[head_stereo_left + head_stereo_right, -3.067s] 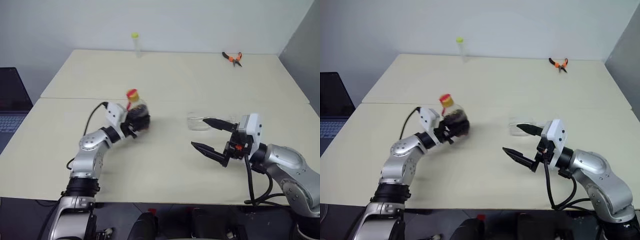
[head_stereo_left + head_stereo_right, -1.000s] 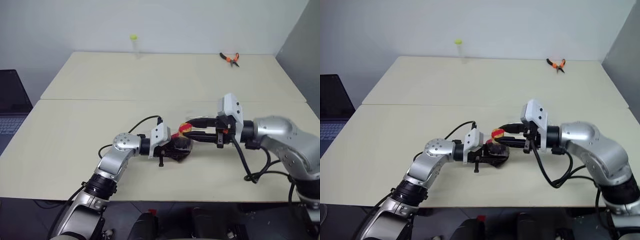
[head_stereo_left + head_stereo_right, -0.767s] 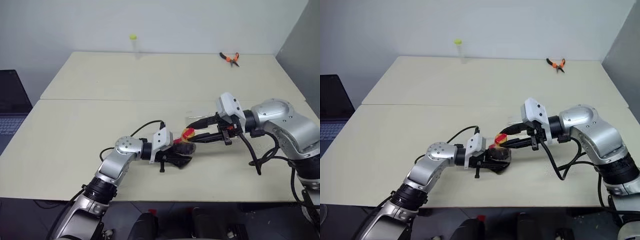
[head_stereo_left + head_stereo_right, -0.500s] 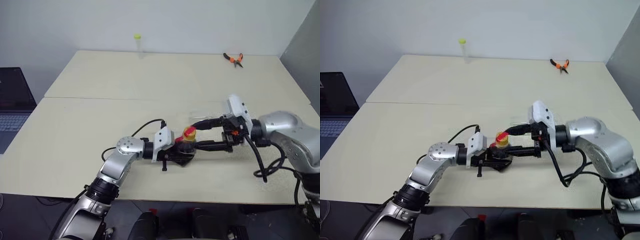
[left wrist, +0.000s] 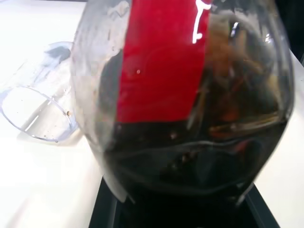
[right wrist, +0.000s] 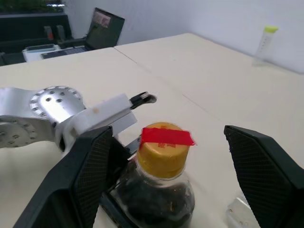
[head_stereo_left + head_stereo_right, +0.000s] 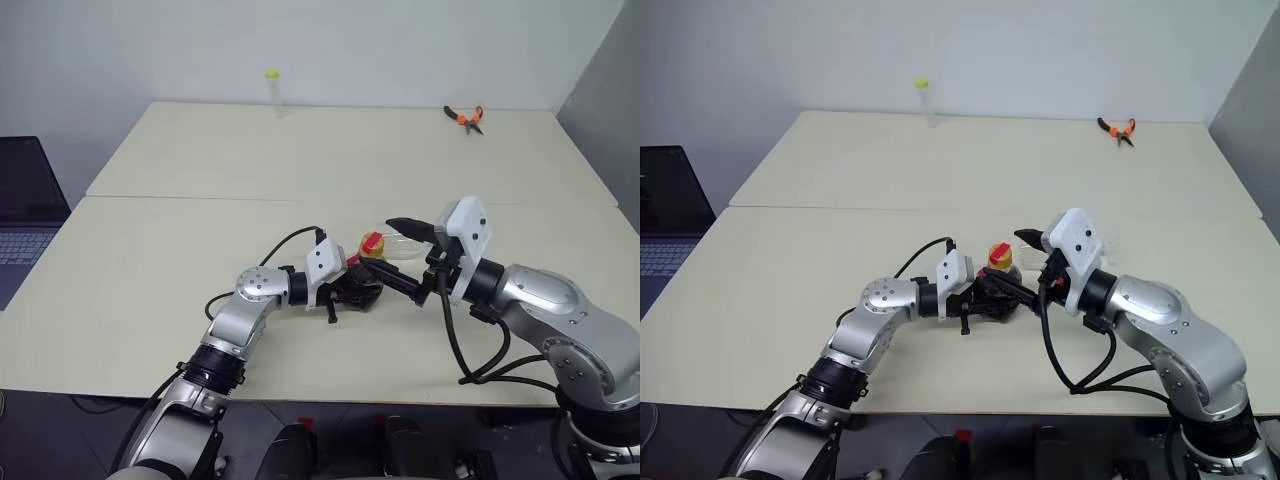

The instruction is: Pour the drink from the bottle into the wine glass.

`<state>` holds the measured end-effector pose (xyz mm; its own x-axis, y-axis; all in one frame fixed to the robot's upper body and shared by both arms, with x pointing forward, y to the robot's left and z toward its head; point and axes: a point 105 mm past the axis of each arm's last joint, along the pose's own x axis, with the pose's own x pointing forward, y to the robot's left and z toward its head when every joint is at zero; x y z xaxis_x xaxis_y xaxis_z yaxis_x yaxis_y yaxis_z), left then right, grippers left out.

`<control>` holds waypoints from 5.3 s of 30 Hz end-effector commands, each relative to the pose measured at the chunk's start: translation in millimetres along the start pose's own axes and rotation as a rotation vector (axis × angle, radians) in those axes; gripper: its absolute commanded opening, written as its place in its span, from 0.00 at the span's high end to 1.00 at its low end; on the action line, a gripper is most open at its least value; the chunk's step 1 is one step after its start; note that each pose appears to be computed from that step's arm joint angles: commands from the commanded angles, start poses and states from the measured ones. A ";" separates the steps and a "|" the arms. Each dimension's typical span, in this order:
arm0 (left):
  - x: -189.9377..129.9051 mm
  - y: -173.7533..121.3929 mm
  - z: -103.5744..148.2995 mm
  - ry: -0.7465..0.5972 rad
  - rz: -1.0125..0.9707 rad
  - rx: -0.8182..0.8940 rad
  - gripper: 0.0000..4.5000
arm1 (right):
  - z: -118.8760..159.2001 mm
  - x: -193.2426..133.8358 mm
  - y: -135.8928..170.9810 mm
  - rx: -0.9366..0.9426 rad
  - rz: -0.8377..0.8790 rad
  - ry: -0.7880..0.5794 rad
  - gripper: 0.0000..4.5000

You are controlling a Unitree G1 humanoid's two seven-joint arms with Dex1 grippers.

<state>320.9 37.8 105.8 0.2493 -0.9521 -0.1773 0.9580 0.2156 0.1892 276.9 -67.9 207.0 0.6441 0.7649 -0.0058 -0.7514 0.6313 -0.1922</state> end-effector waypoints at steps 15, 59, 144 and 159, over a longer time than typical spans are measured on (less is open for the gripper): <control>5.1 2.8 18.5 -0.060 -0.006 0.071 0.80 | -2.3 0.4 4.7 0.061 0.023 0.015 0.39; 9.3 -11.5 18.4 -0.073 -0.055 0.097 0.84 | 33.2 -15.8 12.9 -0.104 0.191 -0.045 0.04; 13.3 -6.5 13.1 -0.069 -0.046 0.093 0.84 | 12.4 -18.1 -2.3 0.164 0.041 -0.076 0.73; 14.4 -7.6 12.9 -0.075 -0.044 0.086 0.84 | 14.7 -21.3 6.8 0.286 0.058 -0.139 0.73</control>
<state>315.9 21.0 108.3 0.1908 -0.9726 -0.1330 0.9593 0.1561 0.2351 270.2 -85.9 196.1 0.6501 0.7593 0.0294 -0.7531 0.6386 0.1580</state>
